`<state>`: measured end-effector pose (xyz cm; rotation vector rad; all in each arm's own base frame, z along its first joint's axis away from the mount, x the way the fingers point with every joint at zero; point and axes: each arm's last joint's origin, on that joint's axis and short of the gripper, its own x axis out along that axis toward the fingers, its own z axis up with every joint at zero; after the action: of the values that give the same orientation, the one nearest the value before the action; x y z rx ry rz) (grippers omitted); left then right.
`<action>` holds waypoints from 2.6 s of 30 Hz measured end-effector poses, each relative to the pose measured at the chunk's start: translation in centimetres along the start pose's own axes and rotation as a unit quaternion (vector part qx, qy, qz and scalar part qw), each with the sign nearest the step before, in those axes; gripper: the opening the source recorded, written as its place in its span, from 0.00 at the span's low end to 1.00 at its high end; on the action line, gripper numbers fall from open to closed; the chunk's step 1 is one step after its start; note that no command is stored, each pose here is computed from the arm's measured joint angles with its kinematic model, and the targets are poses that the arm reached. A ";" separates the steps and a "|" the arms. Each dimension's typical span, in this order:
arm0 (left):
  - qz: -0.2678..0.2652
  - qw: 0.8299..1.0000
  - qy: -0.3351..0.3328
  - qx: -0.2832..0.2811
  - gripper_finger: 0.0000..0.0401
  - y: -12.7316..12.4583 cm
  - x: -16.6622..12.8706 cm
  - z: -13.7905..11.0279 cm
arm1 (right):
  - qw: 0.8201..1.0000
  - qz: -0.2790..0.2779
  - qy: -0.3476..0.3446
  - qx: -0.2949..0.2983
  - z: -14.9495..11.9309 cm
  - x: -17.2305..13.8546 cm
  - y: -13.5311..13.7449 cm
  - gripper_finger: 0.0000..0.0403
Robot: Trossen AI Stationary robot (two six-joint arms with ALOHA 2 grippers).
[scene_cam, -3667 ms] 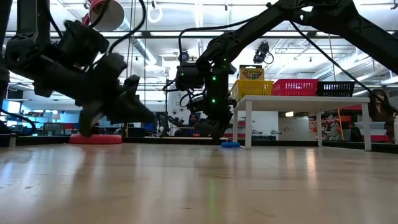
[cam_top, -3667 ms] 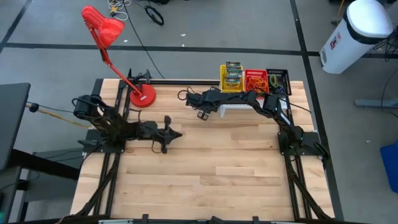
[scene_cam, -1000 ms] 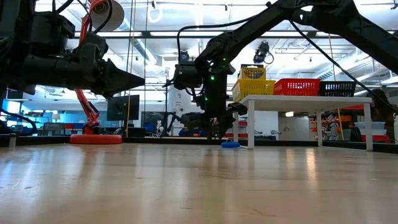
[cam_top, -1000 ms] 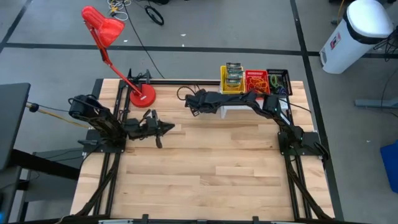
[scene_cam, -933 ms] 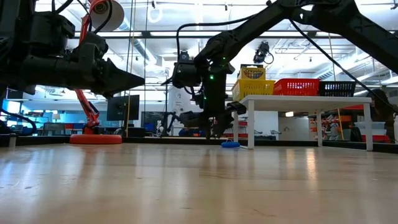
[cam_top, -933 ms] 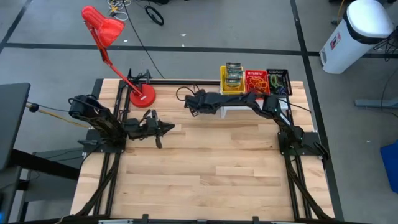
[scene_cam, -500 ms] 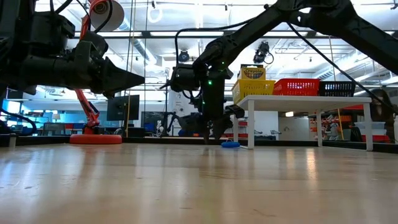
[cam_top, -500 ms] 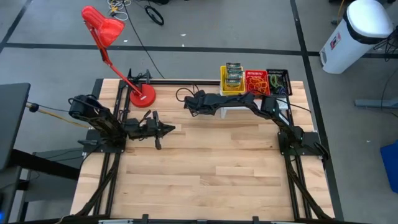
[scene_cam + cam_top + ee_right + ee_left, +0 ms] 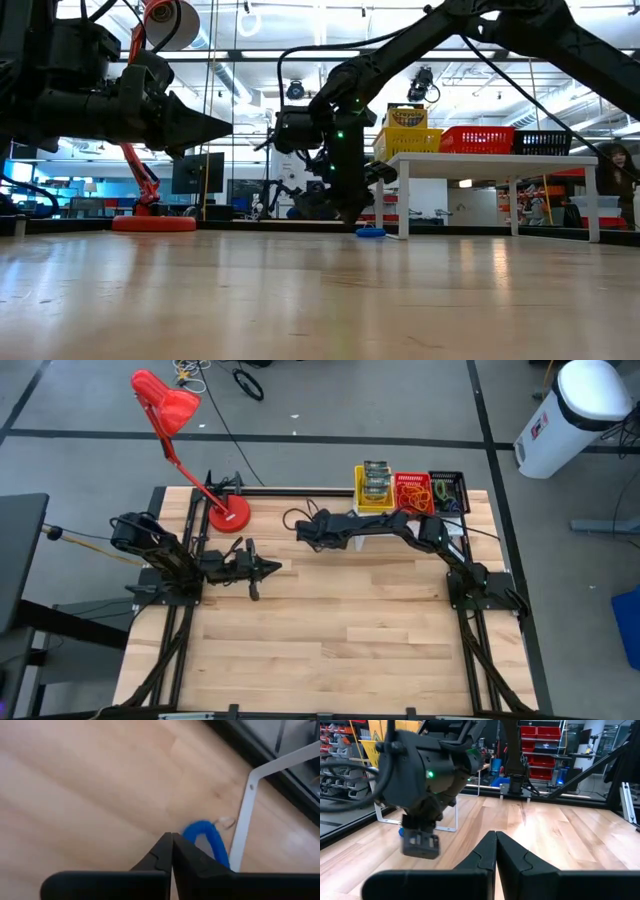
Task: Pick & Place Office Desk Supplies
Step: Put the blue spring keychain on the black basket
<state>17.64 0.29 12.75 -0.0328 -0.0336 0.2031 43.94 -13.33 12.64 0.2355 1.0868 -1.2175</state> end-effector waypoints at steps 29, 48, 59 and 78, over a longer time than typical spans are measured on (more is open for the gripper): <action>0.000 1.000 0.002 -0.004 0.03 0.0 0.0 0.0 | 0.990 -0.029 0.034 -0.132 -0.4 1.3 -0.8 0.01; -0.002 1.000 0.003 -0.003 0.03 0.0 0.0 -0.1 | 0.985 0.064 -0.014 -0.160 -0.8 -2.9 1.6 0.01; -0.021 1.000 0.003 -0.007 0.03 -0.1 0.0 -0.1 | 0.986 0.118 0.018 -0.116 1.2 -1.8 -0.2 0.29; -0.025 0.999 0.004 -0.020 0.03 -0.1 0.0 -0.1 | 0.979 0.170 0.055 -0.094 2.1 -0.5 -1.2 0.31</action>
<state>17.67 0.14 12.70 -0.0732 -0.0314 0.1520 44.07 -14.89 14.57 0.3307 1.1952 -0.7993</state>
